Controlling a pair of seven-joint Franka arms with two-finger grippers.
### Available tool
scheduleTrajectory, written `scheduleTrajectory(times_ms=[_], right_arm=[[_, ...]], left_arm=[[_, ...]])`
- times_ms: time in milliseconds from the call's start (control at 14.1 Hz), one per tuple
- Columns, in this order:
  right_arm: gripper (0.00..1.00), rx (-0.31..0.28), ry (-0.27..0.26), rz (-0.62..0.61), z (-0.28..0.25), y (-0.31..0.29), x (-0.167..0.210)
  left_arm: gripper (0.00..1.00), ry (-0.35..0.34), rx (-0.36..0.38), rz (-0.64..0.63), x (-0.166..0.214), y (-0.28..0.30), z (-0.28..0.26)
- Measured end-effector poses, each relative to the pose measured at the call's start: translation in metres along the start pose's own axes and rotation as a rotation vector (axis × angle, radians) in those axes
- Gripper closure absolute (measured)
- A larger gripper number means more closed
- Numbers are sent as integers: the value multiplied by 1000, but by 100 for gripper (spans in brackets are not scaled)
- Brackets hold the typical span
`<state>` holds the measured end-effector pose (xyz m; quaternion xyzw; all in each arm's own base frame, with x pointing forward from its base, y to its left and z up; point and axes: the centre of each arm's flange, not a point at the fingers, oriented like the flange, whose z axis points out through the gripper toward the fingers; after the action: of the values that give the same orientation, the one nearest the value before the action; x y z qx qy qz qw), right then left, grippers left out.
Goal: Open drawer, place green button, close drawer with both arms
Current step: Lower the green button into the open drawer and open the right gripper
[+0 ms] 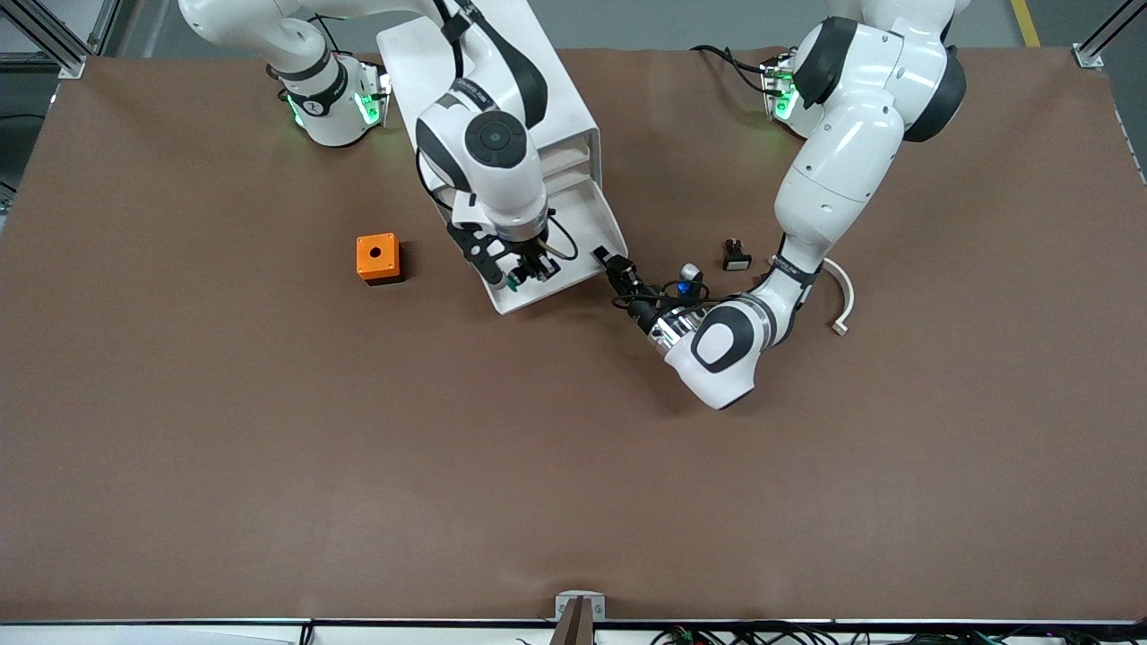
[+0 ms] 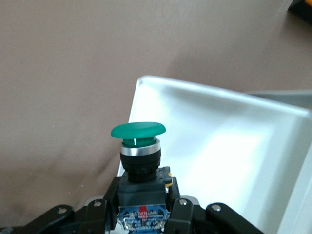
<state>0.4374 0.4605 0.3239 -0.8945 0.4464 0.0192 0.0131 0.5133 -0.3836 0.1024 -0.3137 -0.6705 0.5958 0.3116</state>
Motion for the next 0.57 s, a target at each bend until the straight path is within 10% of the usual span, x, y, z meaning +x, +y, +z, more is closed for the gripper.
scheduleTrajectory(times_ms=[284, 568], right_arm=[[58, -4, -1, 23, 31, 4, -38], [58, -5, -2, 35, 39, 10, -67]], left_arm=[[84, -17, 0, -1, 3, 1, -10], [44, -46, -2, 63, 1, -4, -25]])
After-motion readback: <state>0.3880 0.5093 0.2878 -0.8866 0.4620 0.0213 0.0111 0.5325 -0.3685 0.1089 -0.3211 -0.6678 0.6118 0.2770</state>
